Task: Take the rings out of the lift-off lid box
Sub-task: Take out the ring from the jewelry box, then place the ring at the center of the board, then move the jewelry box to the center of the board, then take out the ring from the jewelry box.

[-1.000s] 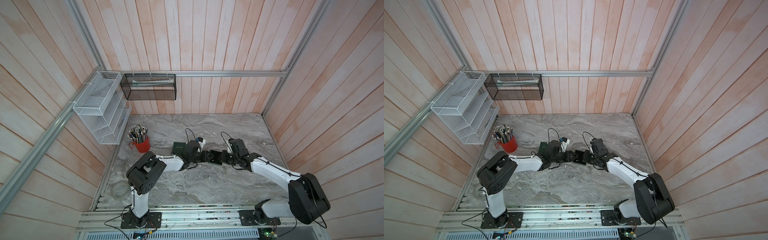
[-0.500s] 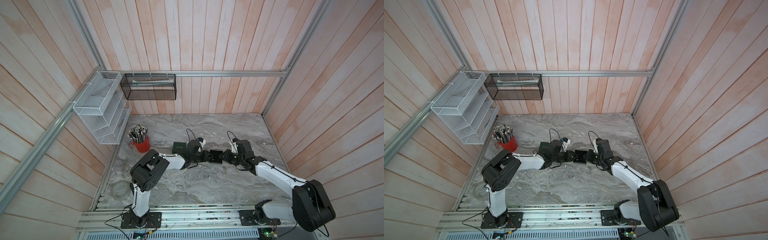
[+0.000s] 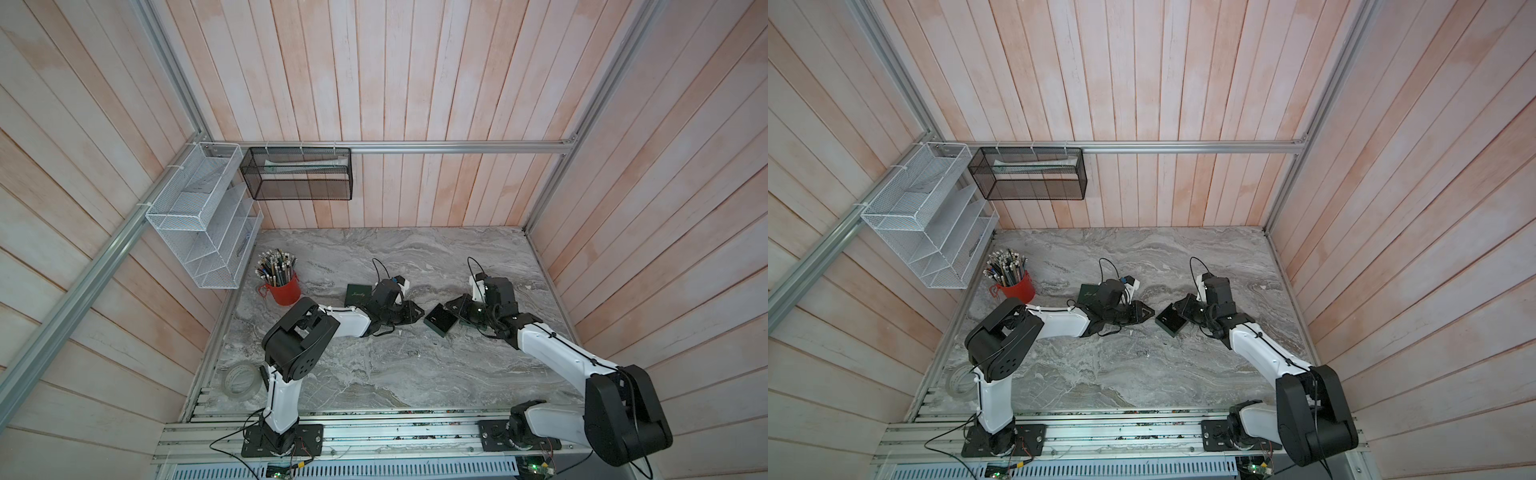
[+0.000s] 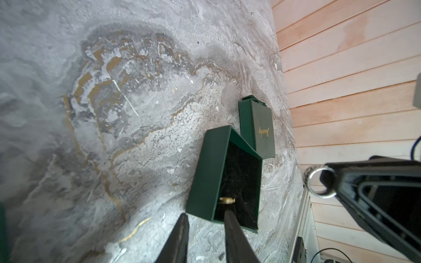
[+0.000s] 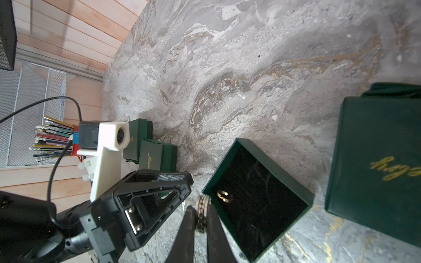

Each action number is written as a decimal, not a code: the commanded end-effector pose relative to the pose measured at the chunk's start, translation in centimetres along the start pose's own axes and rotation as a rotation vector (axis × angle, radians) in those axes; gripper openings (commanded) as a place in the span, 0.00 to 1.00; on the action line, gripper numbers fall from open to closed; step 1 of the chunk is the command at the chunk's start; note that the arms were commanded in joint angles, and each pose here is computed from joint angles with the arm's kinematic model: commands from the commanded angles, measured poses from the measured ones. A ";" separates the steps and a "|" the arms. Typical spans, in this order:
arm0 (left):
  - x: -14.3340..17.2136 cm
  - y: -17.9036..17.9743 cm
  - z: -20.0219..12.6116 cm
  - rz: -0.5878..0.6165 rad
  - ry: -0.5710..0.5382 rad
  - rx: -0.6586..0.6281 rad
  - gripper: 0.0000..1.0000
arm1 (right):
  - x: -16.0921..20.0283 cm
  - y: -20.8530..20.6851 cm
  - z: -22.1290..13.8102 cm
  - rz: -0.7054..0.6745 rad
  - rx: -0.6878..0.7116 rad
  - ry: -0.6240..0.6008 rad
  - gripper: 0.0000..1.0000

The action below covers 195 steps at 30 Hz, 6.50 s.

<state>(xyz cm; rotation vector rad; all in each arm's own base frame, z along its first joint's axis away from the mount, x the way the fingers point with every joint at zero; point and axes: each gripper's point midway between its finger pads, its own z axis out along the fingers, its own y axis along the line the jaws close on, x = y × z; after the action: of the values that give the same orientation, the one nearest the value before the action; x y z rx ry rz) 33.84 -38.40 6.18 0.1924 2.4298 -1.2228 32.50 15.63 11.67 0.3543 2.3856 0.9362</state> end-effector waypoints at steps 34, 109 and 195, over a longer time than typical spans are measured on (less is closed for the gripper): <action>-0.9 -1.5 -3.5 0.048 -0.085 0.009 0.37 | -5.3 -9.3 5.4 -0.132 0.386 0.039 0.28; 0.5 -0.3 -4.3 0.029 -0.060 -0.016 0.41 | 4.3 -1.3 6.2 -0.506 0.237 0.210 0.23; 0.8 -0.2 -4.1 0.017 -0.045 -0.007 0.41 | 5.7 -2.1 7.1 -0.413 0.300 0.238 0.34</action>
<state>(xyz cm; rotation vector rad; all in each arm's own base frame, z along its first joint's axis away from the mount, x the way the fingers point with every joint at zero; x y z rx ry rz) 31.66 -35.41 8.32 0.1773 2.3904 -1.1964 31.58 19.49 3.63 -0.2479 2.6605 0.3881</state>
